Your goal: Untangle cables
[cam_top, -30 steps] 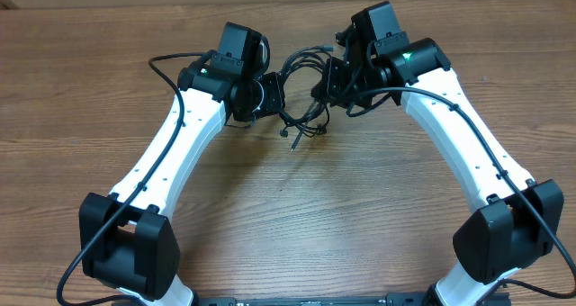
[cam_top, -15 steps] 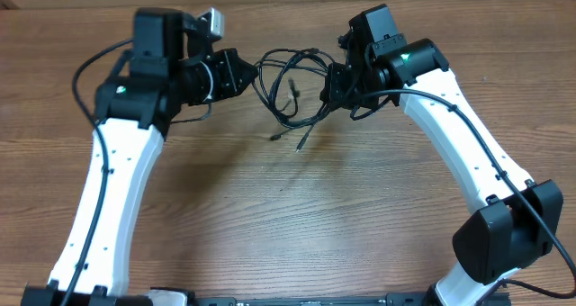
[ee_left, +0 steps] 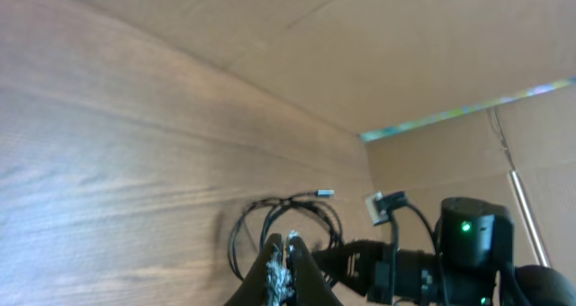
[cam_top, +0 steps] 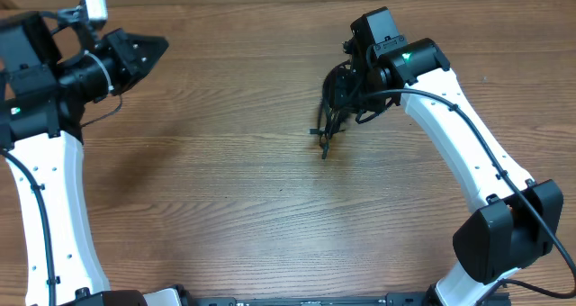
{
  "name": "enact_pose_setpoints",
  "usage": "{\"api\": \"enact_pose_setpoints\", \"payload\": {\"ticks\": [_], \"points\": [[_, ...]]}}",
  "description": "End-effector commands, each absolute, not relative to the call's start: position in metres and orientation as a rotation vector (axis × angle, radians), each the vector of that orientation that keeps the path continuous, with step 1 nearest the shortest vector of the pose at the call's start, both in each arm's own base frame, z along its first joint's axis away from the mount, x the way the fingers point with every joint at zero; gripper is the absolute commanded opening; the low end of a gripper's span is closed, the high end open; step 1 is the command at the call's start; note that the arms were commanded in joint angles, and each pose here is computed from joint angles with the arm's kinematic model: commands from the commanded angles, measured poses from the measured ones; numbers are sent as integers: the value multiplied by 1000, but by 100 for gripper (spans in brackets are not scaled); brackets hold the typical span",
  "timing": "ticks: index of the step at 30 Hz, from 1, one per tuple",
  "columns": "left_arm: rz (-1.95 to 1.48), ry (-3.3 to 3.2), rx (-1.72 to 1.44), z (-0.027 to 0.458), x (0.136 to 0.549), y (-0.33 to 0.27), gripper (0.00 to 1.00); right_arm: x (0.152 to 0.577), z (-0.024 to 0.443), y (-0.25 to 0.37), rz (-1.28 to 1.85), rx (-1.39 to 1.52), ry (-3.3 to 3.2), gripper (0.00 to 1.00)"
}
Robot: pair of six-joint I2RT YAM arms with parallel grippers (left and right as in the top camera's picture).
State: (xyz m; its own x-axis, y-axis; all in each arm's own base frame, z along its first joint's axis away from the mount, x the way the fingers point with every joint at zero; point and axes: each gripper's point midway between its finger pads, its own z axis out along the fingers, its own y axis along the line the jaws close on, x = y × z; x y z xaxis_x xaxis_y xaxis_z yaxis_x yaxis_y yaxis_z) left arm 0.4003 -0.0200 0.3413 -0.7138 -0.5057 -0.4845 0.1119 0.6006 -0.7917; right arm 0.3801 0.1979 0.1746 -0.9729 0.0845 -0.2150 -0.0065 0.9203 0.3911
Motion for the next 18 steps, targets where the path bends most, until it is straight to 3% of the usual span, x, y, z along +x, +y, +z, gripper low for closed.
{"api": "enact_pose_setpoints", "payload": {"ticks": [1, 7, 14, 18], "points": [[-1094, 2122, -127, 353, 383, -42, 6, 384, 185, 203, 640, 40, 2824, 4], [-926, 2346, -63, 309, 366, -75, 20, 384, 210, 237, 952, -97, 2730, 4], [-848, 2412, 93, 295, 356, -99, 33, 364, 312, 256, 1790, -576, 2188, 4], [-802, 2421, 76, 292, 359, -93, 39, 359, 352, 229, 2013, -672, 1946, 4]]}}
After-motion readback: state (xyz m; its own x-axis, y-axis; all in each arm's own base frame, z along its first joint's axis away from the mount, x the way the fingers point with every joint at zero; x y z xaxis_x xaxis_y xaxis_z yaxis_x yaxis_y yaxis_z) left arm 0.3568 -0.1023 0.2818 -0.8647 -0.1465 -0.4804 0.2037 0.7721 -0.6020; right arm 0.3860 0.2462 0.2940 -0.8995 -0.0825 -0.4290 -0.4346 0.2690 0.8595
